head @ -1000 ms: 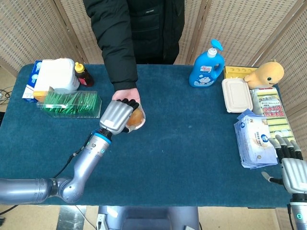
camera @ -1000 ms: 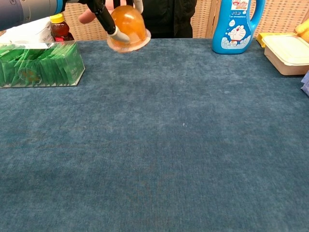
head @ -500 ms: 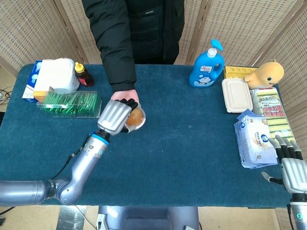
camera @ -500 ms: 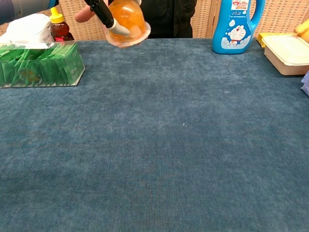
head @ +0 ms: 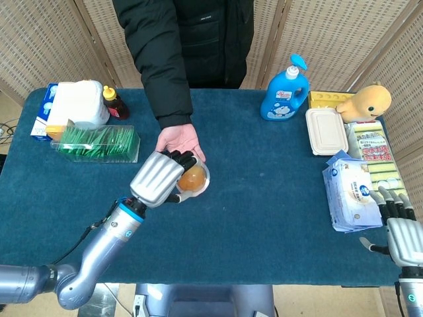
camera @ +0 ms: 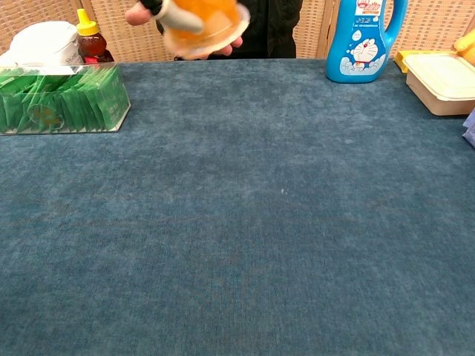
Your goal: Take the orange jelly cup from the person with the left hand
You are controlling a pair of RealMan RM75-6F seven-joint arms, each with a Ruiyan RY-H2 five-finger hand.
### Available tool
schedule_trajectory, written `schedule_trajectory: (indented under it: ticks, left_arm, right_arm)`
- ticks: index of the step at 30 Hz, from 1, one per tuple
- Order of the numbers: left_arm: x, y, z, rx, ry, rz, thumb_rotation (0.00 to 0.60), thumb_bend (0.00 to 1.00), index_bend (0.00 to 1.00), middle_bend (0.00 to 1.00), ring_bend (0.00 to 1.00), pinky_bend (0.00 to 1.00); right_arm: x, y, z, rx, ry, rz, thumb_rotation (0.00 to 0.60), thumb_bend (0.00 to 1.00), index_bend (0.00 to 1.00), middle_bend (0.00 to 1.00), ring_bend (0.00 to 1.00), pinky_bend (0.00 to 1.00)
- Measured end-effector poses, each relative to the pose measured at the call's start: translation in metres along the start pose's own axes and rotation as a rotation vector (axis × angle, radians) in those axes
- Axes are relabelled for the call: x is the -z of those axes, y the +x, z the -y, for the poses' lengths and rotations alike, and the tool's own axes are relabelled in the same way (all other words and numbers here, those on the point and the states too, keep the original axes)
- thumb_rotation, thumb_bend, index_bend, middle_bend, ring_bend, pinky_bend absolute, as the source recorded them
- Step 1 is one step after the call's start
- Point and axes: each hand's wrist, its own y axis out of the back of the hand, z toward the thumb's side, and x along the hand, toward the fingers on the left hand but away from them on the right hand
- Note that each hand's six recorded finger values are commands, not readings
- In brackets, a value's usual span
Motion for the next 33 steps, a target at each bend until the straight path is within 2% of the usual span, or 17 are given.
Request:
schedule_trajectory:
  ticks: [7, 12, 22, 24, 26, 28, 30, 33]
  left_arm:
    - [0.029, -0.035, 0.028, 0.078, 0.006, -0.047, 0.600, 0.20, 0.46, 0.48, 0.47, 0.60]
    - [0.055, -0.039, 0.054, 0.126, 0.020, -0.093, 0.600, 0.20, 0.46, 0.48, 0.47, 0.60]
    - [0.101, -0.036, 0.122, 0.250, 0.050, -0.186, 0.600, 0.21, 0.46, 0.48, 0.47, 0.58]
    - [0.104, -0.034, 0.132, 0.268, 0.046, -0.196, 0.600, 0.21, 0.46, 0.42, 0.40, 0.53]
    - [0.105, -0.033, 0.142, 0.291, 0.024, -0.204, 0.600, 0.21, 0.36, 0.26, 0.26, 0.47]
    - [0.104, -0.032, 0.146, 0.299, 0.001, -0.207, 0.600, 0.19, 0.12, 0.07, 0.13, 0.41]
    - [0.103, -0.031, 0.145, 0.297, -0.010, -0.204, 0.600, 0.17, 0.01, 0.01, 0.07, 0.37]
    - [0.100, -0.032, 0.140, 0.289, -0.031, -0.194, 0.600, 0.12, 0.00, 0.00, 0.01, 0.31]
  right_arm:
    - [-0.003, 0.001, 0.003, -0.009, 0.006, -0.005, 0.600, 0.06, 0.11, 0.03, 0.05, 0.00]
    - [-0.003, 0.001, 0.005, -0.015, 0.008, -0.004, 0.600, 0.06, 0.11, 0.03, 0.05, 0.00]
    - [-0.001, -0.001, 0.006, -0.024, 0.008, 0.005, 0.600, 0.06, 0.11, 0.03, 0.05, 0.00]
    - [-0.001, -0.001, 0.007, -0.025, 0.008, 0.005, 0.600, 0.06, 0.11, 0.03, 0.05, 0.00]
    - [-0.001, -0.001, 0.007, -0.026, 0.009, 0.004, 0.600, 0.06, 0.11, 0.03, 0.05, 0.00]
    - [-0.002, -0.002, 0.007, -0.027, 0.010, 0.005, 0.600, 0.06, 0.11, 0.03, 0.05, 0.00]
    - [-0.002, -0.002, 0.007, -0.026, 0.012, 0.005, 0.600, 0.06, 0.11, 0.03, 0.05, 0.00]
    - [-0.001, -0.001, 0.007, -0.026, 0.013, 0.007, 0.600, 0.06, 0.11, 0.03, 0.05, 0.00]
